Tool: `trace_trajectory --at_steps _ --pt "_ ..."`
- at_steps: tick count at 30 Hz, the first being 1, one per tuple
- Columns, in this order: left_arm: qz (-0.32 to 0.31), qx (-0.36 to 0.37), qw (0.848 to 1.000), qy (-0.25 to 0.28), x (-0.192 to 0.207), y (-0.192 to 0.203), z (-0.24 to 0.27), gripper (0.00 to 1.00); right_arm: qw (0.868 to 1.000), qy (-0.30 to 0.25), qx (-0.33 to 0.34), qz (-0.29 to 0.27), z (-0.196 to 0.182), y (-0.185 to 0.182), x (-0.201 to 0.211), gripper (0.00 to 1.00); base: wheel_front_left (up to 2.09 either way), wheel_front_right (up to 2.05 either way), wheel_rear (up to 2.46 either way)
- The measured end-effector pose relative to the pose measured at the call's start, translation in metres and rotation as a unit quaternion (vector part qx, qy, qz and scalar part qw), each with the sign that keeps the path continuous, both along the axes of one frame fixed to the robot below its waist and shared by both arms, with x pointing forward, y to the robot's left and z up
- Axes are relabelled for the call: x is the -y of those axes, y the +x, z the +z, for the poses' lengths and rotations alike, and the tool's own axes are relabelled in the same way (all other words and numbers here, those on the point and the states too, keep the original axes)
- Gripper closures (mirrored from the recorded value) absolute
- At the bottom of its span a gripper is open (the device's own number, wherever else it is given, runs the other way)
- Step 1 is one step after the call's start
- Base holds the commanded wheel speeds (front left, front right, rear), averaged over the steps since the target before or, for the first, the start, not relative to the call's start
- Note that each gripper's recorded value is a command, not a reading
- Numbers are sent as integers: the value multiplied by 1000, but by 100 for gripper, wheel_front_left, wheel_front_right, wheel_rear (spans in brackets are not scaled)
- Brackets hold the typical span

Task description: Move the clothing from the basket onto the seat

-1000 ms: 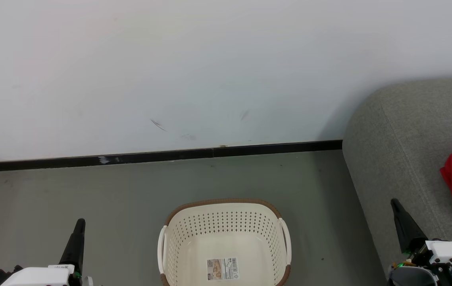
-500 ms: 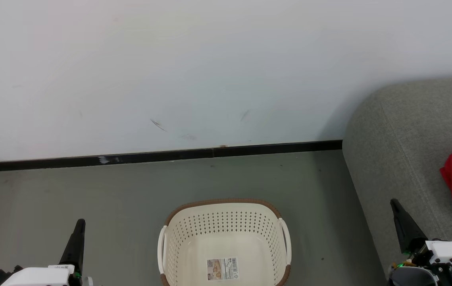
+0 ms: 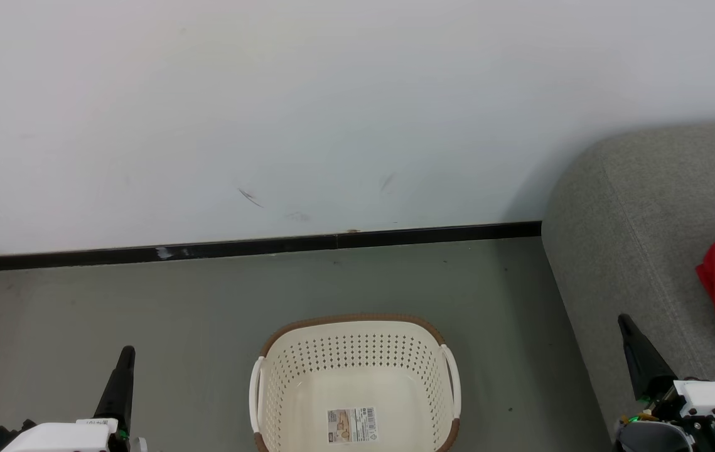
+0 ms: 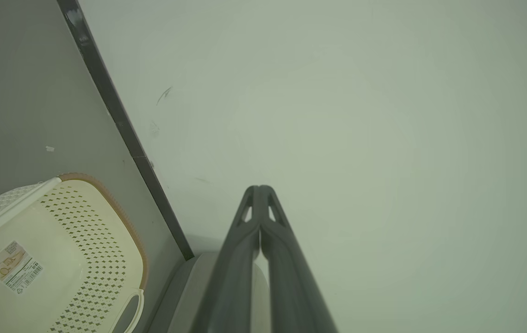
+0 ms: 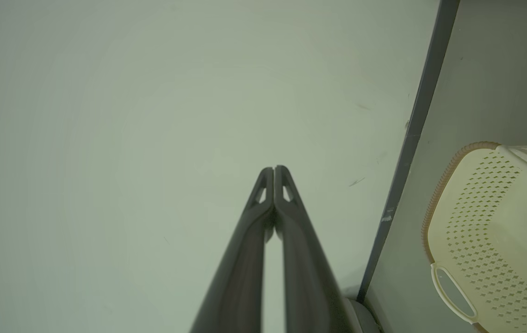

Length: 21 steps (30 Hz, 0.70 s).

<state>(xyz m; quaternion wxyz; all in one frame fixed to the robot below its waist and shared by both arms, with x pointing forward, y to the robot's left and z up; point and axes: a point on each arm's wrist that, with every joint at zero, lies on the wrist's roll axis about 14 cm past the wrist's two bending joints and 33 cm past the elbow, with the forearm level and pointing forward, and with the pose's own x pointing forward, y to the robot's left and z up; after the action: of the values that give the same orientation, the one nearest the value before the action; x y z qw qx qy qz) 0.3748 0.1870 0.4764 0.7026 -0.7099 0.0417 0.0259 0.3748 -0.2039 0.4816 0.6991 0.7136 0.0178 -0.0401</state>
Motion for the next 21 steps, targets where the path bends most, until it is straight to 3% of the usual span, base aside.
trace_trajectory --at_steps 21 --pt "0 -1 1000 0 0 0 0 100 1000 0 1 -2 1 1 1 100 0 0 0"
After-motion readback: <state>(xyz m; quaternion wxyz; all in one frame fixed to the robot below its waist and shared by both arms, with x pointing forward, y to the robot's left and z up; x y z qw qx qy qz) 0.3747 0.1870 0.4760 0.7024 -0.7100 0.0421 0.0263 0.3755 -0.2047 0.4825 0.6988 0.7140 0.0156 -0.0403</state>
